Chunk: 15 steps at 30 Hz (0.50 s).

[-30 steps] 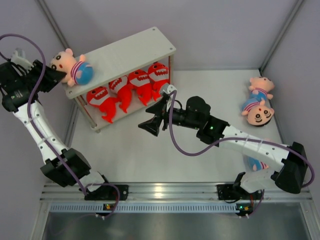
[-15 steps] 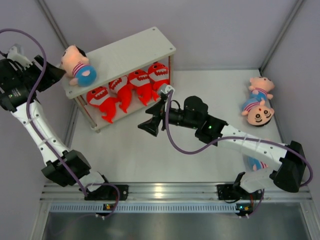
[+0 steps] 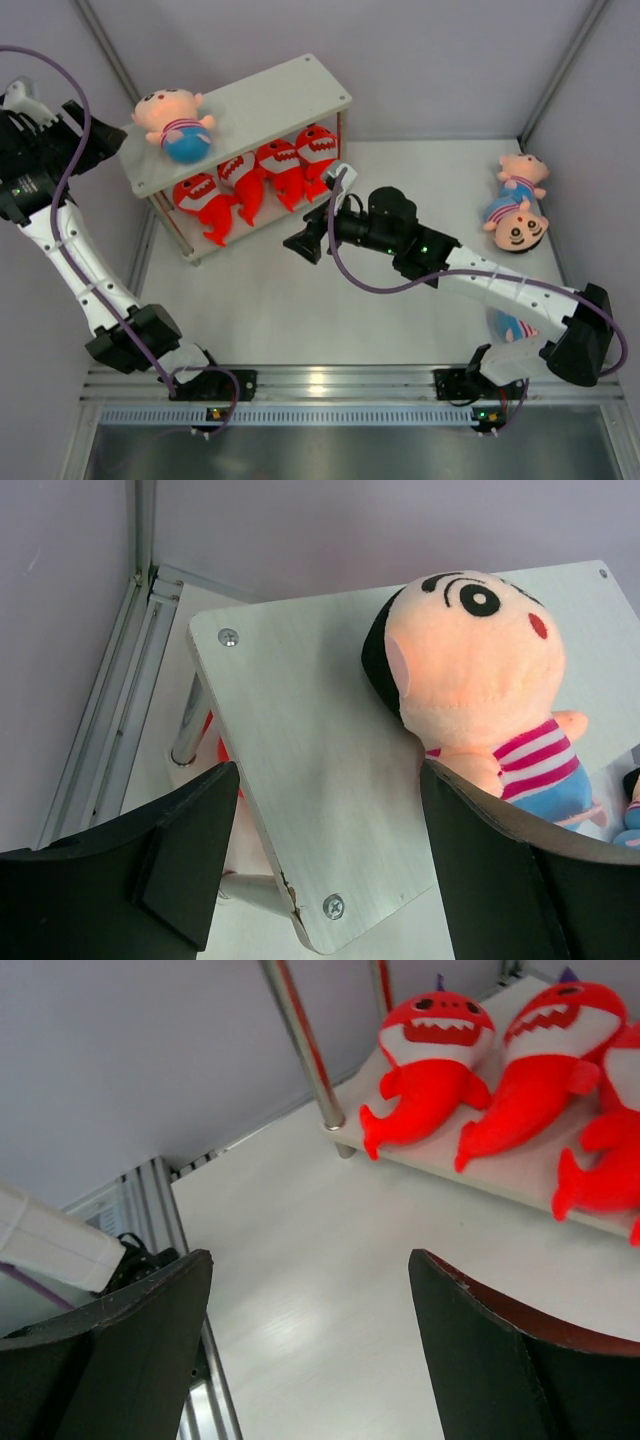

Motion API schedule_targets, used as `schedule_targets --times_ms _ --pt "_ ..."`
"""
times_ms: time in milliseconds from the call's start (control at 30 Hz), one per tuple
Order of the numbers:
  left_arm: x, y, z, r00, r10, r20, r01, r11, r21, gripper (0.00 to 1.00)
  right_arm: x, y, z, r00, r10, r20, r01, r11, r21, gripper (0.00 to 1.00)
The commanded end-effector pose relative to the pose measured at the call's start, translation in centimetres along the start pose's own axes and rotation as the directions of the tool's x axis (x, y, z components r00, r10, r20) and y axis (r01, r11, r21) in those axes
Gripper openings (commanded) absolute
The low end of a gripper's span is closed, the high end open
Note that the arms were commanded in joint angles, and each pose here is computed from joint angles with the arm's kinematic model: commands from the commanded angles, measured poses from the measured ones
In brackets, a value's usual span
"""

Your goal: Place and organize the stuffed toys onto the shelf

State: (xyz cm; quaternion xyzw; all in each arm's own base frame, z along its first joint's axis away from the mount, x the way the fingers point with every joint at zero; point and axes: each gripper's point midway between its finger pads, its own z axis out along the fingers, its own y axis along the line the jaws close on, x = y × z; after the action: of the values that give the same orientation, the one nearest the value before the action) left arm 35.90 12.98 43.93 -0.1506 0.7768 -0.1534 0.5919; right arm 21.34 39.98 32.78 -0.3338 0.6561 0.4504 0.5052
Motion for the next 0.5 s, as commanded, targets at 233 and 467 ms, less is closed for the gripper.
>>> schedule_targets --times_ms 233,467 --pt "-1.1 -2.6 -3.1 0.984 0.162 0.073 -0.163 0.987 0.01 0.8 -0.4 -18.4 -16.3 0.949 0.257 0.184 -0.312 0.674 0.67 0.8" --pt "0.0 -2.8 -4.1 0.981 0.181 0.071 -0.181 0.984 -0.009 0.82 4.9 -27.1 -33.5 0.896 0.302 0.327 -0.382 0.146 0.913 0.83"
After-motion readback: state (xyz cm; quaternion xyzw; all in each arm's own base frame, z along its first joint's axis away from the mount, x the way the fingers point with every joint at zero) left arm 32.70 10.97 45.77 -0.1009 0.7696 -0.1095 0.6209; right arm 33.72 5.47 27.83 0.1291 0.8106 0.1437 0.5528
